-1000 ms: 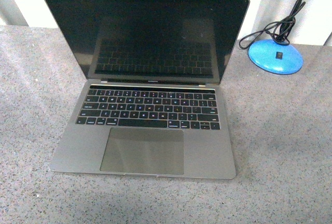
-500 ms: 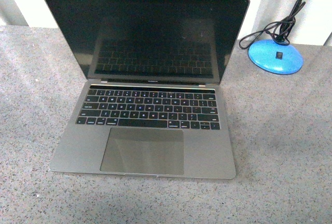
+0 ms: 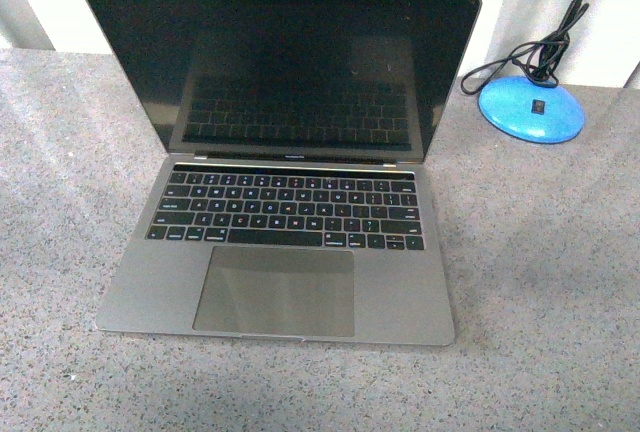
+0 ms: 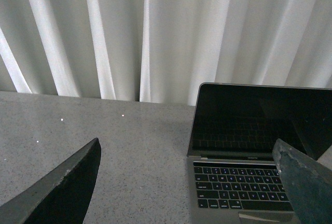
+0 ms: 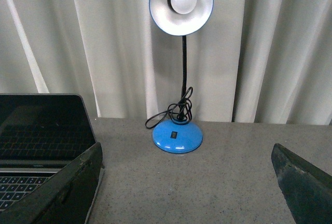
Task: Close laptop
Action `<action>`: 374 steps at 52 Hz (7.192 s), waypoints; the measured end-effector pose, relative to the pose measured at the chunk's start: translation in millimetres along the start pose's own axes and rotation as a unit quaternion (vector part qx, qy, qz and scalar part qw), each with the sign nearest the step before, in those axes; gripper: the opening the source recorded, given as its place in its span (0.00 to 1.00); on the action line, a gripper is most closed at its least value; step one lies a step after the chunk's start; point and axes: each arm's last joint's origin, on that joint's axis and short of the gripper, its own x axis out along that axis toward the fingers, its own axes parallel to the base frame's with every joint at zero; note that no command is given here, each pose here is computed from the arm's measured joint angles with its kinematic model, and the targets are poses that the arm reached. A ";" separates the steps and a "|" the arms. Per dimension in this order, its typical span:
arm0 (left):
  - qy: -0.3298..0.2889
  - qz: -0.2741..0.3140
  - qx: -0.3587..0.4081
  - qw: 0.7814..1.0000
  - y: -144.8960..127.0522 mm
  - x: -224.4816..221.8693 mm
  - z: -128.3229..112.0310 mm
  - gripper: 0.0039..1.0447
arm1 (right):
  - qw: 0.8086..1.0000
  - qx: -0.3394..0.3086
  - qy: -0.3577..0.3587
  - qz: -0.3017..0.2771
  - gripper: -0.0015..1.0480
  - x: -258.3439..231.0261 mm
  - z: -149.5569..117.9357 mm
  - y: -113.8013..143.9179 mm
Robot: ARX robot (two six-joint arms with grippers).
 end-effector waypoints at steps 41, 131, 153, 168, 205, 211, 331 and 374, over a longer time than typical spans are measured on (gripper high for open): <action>0.091 0.320 -0.063 0.941 2.2 53.4 23.5 0.94 | 0.941 -0.190 0.195 0.203 0.90 73.9 33.6 2.9; 0.186 -0.099 0.230 0.950 -54.2 297.4 53.2 0.03 | 0.867 -0.372 0.110 0.313 0.04 319.2 57.6 124.6; 0.237 -0.122 0.227 0.937 -71.2 299.0 35.3 0.03 | 0.860 -0.353 0.136 0.344 0.01 298.0 28.0 143.0; 0.230 -0.112 0.227 0.940 -74.9 301.0 31.9 0.03 | 0.857 -0.351 0.143 0.348 0.01 294.5 20.8 141.8; 0.256 -0.143 0.226 0.929 -85.7 293.5 22.6 0.03 | 0.859 -0.343 0.156 0.348 0.01 285.1 12.3 140.0; 0.256 -0.143 0.226 0.929 -85.3 292.0 22.5 0.03 | 0.860 -0.342 0.156 0.346 0.01 284.4 11.5 139.5; 0.336 -0.191 0.170 0.907 -106.3 231.4 -31.8 0.03 | 0.855 -0.303 0.219 0.360 0.01 208.4 -44.8 135.9; 0.359 -0.201 0.146 0.900 -115.5 211.9 -52.4 0.03 | 0.854 -0.285 0.243 0.362 0.01 193.4 -66.0 132.4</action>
